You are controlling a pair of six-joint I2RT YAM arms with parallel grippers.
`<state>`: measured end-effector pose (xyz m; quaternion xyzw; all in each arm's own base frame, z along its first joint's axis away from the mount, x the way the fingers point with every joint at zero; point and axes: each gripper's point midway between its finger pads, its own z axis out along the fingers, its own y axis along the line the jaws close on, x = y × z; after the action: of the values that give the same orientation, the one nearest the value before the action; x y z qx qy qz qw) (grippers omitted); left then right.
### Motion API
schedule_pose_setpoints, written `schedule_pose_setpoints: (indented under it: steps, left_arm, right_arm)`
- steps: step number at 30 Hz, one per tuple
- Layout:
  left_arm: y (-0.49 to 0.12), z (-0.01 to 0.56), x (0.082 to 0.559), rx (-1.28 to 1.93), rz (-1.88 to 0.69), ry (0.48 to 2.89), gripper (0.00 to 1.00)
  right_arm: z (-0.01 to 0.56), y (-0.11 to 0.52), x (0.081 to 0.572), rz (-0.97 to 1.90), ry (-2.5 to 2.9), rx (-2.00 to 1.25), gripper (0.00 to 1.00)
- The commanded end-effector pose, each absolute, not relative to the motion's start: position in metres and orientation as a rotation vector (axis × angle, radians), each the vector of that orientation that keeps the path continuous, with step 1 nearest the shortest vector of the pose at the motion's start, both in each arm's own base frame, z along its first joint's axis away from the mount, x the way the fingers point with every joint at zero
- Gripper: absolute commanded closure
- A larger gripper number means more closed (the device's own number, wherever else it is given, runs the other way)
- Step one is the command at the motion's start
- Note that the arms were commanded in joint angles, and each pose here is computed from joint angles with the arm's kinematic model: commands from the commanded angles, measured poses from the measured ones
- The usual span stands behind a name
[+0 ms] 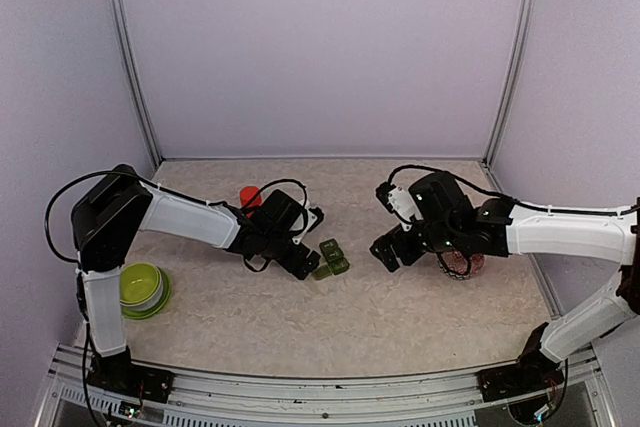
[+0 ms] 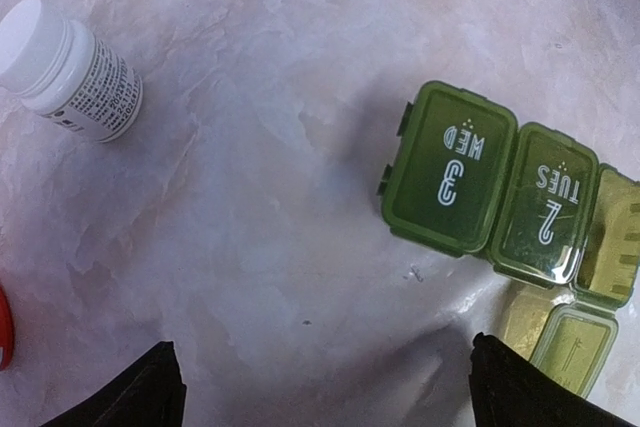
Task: Sort the pills into containers
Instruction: Adjust the pill container at the center of the board, then pick up the pill bottle from the center of the board.
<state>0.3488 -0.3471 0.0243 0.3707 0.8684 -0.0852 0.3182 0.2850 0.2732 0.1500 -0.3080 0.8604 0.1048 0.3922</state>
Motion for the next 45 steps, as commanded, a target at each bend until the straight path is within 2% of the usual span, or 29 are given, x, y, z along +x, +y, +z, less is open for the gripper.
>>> schedule_pose_setpoints:
  steps: [1, 6, 12, 17, 31, 42, 45]
  left_arm:
    - [-0.344, 0.045, 0.364, 0.869, -0.199, 2.252, 0.02]
    - [-0.329, 0.094, 0.390, 0.706, -0.174, 2.171, 0.01]
    - [-0.292, 0.161, 0.423, 0.499, -0.135, 2.074, 0.01]
    - [-0.253, 0.188, 0.448, 0.356, -0.121, 2.059, 0.01]
    - [-0.213, 0.153, 0.474, 0.327, -0.088, 2.177, 0.02]
    - [-0.208, 0.129, 0.484, 0.328, -0.106, 2.232, 0.08]
    - [-0.210, 0.125, 0.484, 0.334, -0.114, 2.239, 0.13]
  right_arm:
    - [0.160, 0.265, 0.287, 0.278, 2.163, -0.711, 0.00]
    - [0.171, 0.259, 0.288, 0.313, 2.116, -0.628, 0.00]
    - [0.169, 0.274, 0.279, 0.434, 2.104, -0.704, 0.00]
    - [0.163, 0.284, 0.276, 0.488, 2.121, -0.735, 0.00]
    - [0.151, 0.284, 0.272, 0.486, 2.145, -0.772, 0.00]
    - [0.148, 0.284, 0.270, 0.493, 2.149, -0.770, 0.00]
    - [0.148, 0.284, 0.271, 0.491, 2.150, -0.770, 0.00]
